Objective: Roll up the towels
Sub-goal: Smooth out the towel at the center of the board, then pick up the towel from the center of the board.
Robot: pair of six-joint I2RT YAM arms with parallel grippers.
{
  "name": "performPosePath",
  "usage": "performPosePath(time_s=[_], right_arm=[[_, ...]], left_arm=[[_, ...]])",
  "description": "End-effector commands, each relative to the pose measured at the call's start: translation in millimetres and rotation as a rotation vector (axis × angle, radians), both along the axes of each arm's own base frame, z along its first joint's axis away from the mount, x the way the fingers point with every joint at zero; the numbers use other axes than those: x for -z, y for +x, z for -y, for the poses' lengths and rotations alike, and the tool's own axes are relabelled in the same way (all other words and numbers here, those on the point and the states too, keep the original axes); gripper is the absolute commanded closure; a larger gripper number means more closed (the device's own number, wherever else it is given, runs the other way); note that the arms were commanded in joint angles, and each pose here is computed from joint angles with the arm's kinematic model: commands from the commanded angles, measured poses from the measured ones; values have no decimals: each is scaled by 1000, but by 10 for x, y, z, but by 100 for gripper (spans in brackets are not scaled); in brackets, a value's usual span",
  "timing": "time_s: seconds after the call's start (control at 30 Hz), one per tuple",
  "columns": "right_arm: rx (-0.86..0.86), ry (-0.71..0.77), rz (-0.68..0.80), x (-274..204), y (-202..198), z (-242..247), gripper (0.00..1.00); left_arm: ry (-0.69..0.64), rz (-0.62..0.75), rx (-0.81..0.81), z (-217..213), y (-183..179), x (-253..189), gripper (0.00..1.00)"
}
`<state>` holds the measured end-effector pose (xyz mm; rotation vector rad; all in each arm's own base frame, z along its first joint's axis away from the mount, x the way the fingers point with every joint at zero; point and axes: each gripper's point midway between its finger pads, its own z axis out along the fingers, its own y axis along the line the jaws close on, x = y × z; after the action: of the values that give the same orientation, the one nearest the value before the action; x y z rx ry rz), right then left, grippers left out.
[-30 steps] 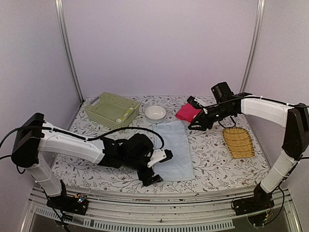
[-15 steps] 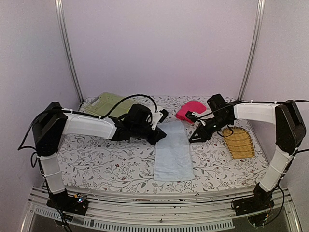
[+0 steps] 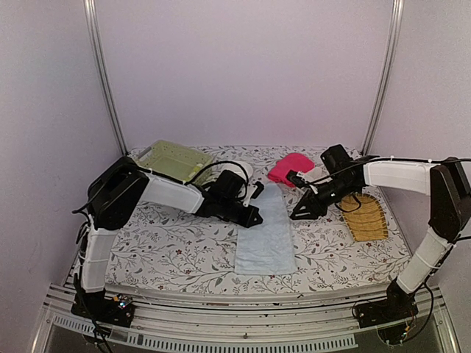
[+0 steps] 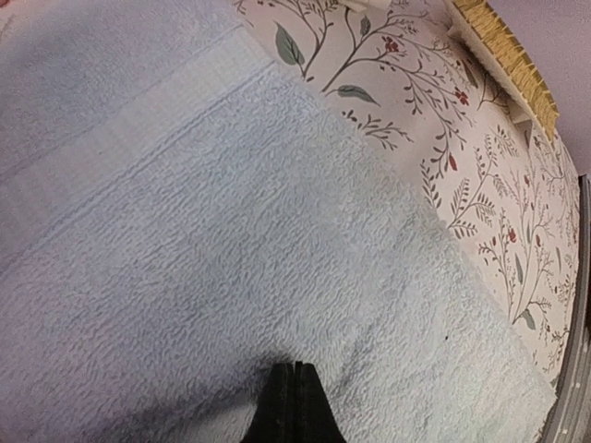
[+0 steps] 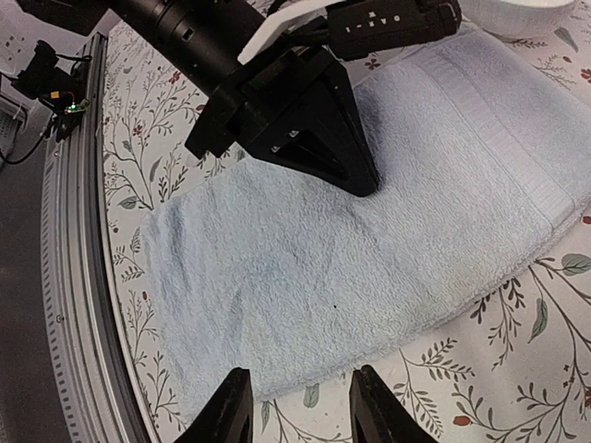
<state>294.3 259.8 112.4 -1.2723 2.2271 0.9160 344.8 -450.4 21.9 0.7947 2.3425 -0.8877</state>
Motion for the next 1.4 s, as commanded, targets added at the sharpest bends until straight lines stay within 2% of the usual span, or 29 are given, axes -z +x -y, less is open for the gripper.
performPosePath(time_s=[0.0,0.1,0.2,0.33,0.37,0.47,0.67,0.77,0.87,1.0,1.1,1.37], right_arm=[[-46,88,20,-186,-62,-78,61],[-47,85,4,-145,-85,-72,61],[-48,80,-10,-102,-134,-54,61],[-64,72,38,-164,-226,-2,62],[-75,57,70,-162,-242,12,62],[-63,-12,123,-84,-212,67,61],[-16,-98,98,160,-33,108,62],[0,-125,76,280,100,76,62],[5,-134,82,308,268,9,63],[12,-138,91,313,464,-72,63],[15,-149,67,439,519,-101,63],[55,-217,13,773,613,-59,64]], left_arm=[[-48,21,-5,-33,-41,-309,100],[-132,108,16,-40,-137,-672,100],[-168,81,93,0,-335,-747,100],[-101,85,181,-16,-626,-642,100],[-108,128,201,-29,-702,-773,100],[-91,193,255,-103,-932,-785,100],[-19,213,331,-153,-1266,-655,95],[21,246,371,-164,-1420,-594,85],[47,277,417,-162,-1572,-564,68],[105,348,505,-178,-1825,-526,51],[162,362,556,-213,-1907,-427,48],[268,313,672,-369,-2052,-150,50]])
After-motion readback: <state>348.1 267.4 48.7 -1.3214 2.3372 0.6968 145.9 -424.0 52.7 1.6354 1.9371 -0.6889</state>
